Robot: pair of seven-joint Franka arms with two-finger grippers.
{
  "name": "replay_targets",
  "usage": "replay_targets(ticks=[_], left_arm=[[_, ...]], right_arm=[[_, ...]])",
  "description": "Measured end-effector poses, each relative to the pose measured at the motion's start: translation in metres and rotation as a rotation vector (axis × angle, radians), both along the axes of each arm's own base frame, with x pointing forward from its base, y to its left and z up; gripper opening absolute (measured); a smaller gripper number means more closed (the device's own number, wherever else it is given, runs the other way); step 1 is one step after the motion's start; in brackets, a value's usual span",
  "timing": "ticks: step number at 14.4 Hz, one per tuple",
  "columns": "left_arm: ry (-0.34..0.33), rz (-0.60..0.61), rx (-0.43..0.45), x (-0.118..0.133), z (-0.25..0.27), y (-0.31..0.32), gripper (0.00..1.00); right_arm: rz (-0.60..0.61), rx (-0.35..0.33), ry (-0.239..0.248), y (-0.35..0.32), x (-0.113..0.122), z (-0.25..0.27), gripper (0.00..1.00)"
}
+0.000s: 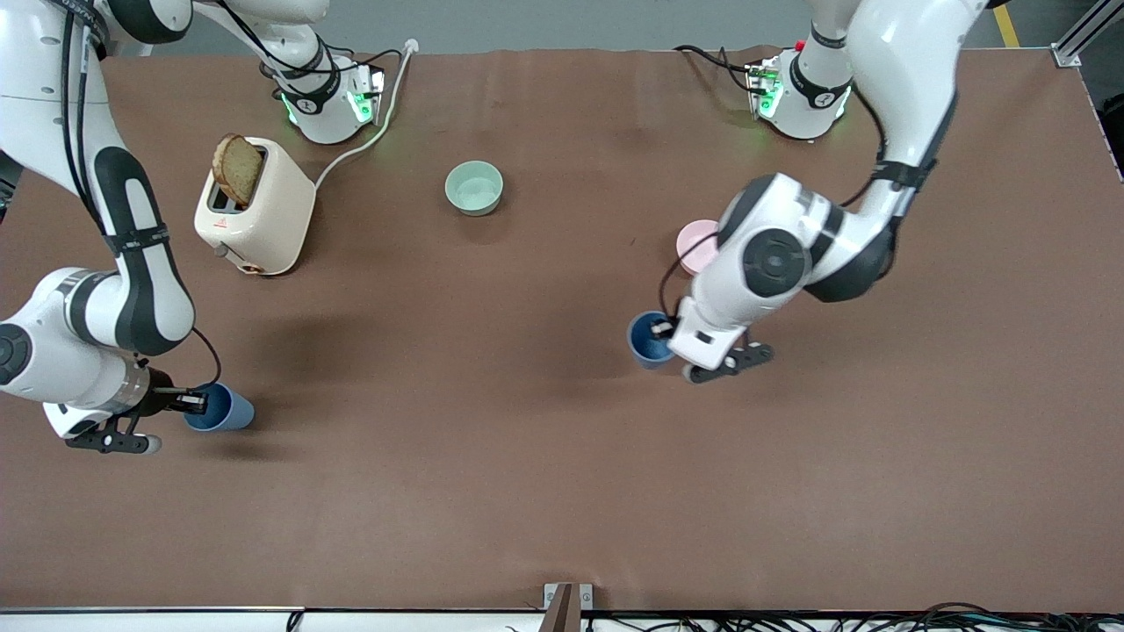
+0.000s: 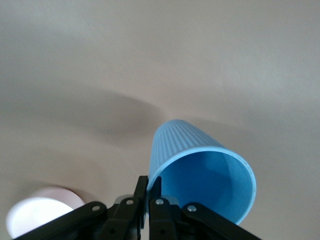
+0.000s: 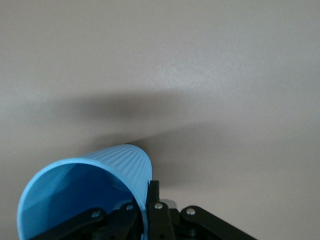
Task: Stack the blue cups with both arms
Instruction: 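Carry the cup with the left gripper toward the table middle, then set down the left gripper's cup while the right gripper carries its cup over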
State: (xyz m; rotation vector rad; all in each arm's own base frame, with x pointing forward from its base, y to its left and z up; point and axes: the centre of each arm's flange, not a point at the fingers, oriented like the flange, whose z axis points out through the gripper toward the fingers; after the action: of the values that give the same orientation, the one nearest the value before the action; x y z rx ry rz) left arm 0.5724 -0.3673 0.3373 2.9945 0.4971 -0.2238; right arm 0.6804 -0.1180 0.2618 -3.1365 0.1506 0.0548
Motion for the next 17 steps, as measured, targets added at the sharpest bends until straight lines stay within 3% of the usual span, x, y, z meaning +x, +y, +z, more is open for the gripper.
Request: replay_targets(ticks=[3,7,10,11,14,15,17], left_arm=[[0.008,0.068,-0.022,-0.017,-0.023,-0.055,0.05],[-0.005,0.133,-0.074,-0.031,-0.058,-0.098,0.05],[-0.002,0.148,-0.089,-0.036,-0.078,-0.110,0.07],[0.000,0.149,-0.090,-0.036,-0.081,-0.110,0.11],[-0.024,0.160,-0.106,-0.026,-0.068,-0.108,0.41],[-0.044,0.167,-0.119,-0.019,-0.055,-0.107,0.54],[-0.078,0.183,-0.114,-0.001,-0.012,-0.091,0.71]], right_arm=[[-0.002,0.013,0.045,0.003,0.015,0.060,0.04],[-0.060,0.013,-0.009,0.055,0.022,0.143,0.04],[-0.093,0.012,0.010,0.137,0.009,0.185,0.04],[-0.100,0.011,0.019,0.164,0.001,0.198,0.04],[-0.080,0.010,0.038,0.248,-0.025,0.228,0.04],[-0.073,0.016,0.045,0.277,-0.036,0.236,0.04],[-0.065,0.048,0.057,0.330,-0.057,0.249,0.04]])
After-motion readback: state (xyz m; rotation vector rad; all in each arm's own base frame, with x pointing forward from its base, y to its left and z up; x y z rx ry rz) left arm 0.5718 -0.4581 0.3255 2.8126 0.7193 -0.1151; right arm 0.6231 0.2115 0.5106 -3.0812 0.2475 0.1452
